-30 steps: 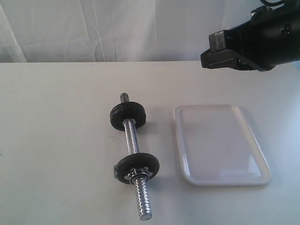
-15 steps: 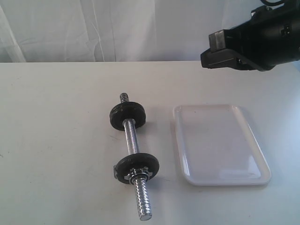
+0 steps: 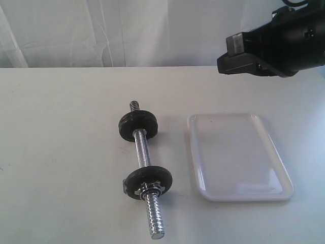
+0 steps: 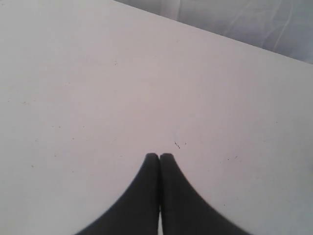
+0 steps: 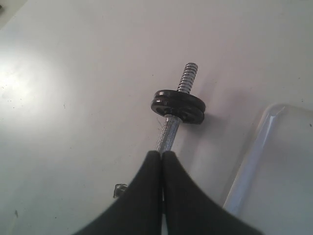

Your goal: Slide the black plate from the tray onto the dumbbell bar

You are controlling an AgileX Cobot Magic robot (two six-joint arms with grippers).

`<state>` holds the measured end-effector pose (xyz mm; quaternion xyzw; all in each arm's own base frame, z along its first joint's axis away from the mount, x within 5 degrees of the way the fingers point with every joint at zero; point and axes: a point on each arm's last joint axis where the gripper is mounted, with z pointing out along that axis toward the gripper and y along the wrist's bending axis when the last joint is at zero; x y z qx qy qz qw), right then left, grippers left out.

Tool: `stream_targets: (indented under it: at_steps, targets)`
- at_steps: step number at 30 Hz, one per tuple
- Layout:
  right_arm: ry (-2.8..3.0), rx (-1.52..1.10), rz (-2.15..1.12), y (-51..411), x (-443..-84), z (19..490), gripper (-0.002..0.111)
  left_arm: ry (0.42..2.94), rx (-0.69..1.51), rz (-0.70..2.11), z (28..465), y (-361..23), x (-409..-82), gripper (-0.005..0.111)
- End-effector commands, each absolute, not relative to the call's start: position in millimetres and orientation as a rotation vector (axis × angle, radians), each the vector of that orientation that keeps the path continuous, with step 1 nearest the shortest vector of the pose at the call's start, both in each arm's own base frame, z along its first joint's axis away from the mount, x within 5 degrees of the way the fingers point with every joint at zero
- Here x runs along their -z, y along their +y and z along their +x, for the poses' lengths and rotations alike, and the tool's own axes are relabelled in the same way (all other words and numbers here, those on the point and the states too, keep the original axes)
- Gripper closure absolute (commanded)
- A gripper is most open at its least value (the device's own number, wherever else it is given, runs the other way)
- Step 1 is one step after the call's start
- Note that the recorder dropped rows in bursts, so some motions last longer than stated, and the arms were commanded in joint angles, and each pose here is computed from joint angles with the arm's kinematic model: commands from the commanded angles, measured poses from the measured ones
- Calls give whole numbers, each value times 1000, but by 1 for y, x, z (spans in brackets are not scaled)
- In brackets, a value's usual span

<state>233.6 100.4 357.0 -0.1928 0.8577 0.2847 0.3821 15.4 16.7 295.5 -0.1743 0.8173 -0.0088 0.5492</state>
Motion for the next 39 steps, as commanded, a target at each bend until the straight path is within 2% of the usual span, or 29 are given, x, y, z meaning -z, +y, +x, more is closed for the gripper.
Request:
stream_targets:
  at_steps: [1, 5, 11, 17, 25, 30, 34, 39]
  targets:
    - [2184, -732, -475, 99, -358, 233, 108, 1939, 19, -423, 13, 17, -293, 106]
    - [2183, -731, -474, 99, -358, 233, 108, 1937, 25, -420, 14, 16, -291, 106]
    - [2183, -731, -474, 99, -358, 233, 108, 1918, 34, -407, 16, 15, -268, 106]
    - [2184, -735, -474, 99, -358, 232, 108, 1938, 36, -373, 31, 14, -225, 106]
    - [2185, -729, -475, 99, -357, 233, 108, 2098, 33, -390, 42, 12, -152, 106]
    - [2184, -730, -472, 99, -358, 233, 108, 2007, 79, -367, 47, 10, -157, 106]
    - [2184, -730, -472, 99, -358, 233, 108, 1926, 243, -399, 51, 2, -164, 106]
    - [2184, -730, -472, 99, -358, 233, 108, 1905, 189, -203, 52, -3, -168, 106]
